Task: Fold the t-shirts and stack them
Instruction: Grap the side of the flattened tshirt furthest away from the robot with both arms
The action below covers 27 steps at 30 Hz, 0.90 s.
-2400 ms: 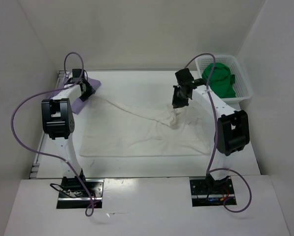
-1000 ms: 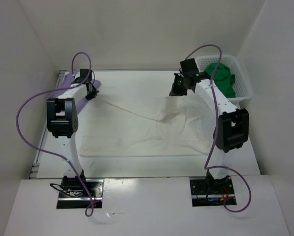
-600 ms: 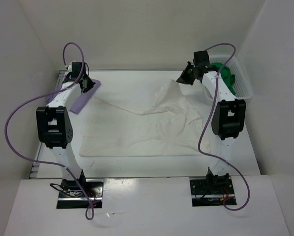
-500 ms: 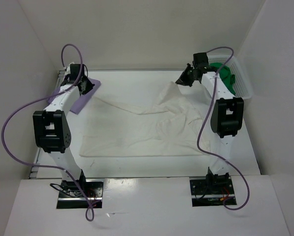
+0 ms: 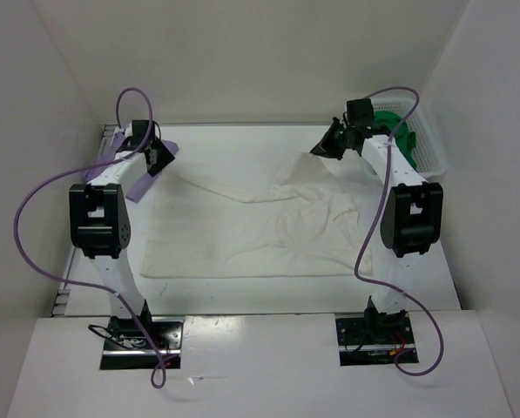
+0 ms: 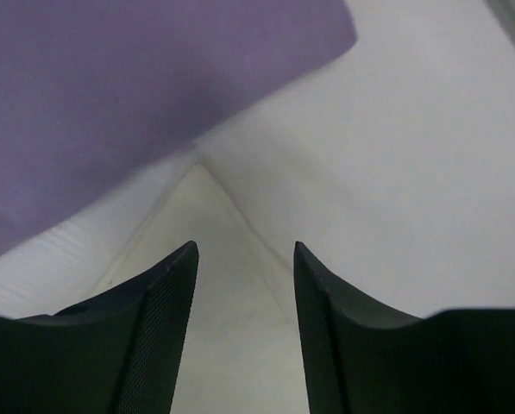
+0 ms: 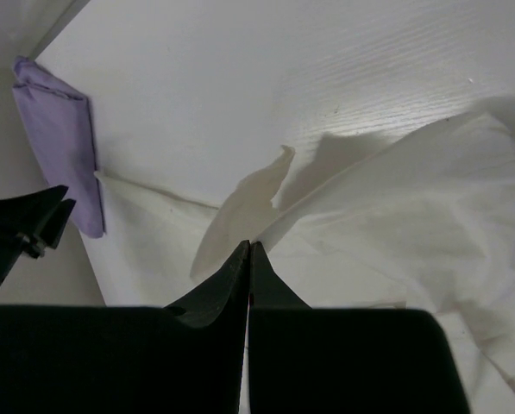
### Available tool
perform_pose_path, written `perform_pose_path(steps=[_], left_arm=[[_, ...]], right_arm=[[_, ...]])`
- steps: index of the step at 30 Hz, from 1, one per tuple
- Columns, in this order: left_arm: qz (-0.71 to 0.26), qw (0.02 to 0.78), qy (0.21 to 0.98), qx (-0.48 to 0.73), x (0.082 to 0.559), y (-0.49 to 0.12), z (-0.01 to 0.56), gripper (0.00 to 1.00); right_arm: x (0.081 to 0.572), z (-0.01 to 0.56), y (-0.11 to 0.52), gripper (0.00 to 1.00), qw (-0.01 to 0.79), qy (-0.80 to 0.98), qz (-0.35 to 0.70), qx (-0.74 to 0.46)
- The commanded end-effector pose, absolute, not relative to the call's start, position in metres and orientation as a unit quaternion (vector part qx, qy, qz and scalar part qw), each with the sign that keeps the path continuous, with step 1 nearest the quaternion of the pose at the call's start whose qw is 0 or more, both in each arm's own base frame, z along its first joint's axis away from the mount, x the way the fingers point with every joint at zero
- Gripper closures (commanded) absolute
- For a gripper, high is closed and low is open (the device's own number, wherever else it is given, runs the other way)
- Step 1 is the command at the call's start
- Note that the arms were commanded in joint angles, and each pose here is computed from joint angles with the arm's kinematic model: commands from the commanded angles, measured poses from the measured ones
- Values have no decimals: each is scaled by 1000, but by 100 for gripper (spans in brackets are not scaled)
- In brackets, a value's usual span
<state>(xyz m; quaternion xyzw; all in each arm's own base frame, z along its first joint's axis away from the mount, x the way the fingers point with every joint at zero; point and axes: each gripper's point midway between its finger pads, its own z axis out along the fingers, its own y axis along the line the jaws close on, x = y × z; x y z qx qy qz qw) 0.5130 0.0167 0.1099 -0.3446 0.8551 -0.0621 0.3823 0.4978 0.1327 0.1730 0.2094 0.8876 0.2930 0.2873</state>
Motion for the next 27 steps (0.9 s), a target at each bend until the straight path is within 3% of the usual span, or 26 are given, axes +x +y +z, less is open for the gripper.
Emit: perform_pose_path(steps=[1, 5, 11, 18, 21, 27], left_arm=[[-60, 375, 844, -378, 528, 28, 90, 43], [-66, 371, 835, -400, 543, 37, 78, 40], [-53, 350, 843, -404, 551, 39, 56, 50], [-61, 342, 846, -405, 556, 36, 45, 50], [-62, 343, 845, -405, 559, 36, 45, 57], [-46, 332, 848, -410, 549, 39, 36, 58]], right_arm=[[498, 195, 132, 100, 320, 877, 306, 187], [494, 193, 136, 100, 311, 878, 316, 182], [491, 184, 135, 100, 303, 882, 312, 181], [497, 180, 135, 100, 300, 884, 309, 179], [499, 182, 135, 100, 300, 884, 309, 179], [505, 174, 125, 100, 301, 886, 300, 186]])
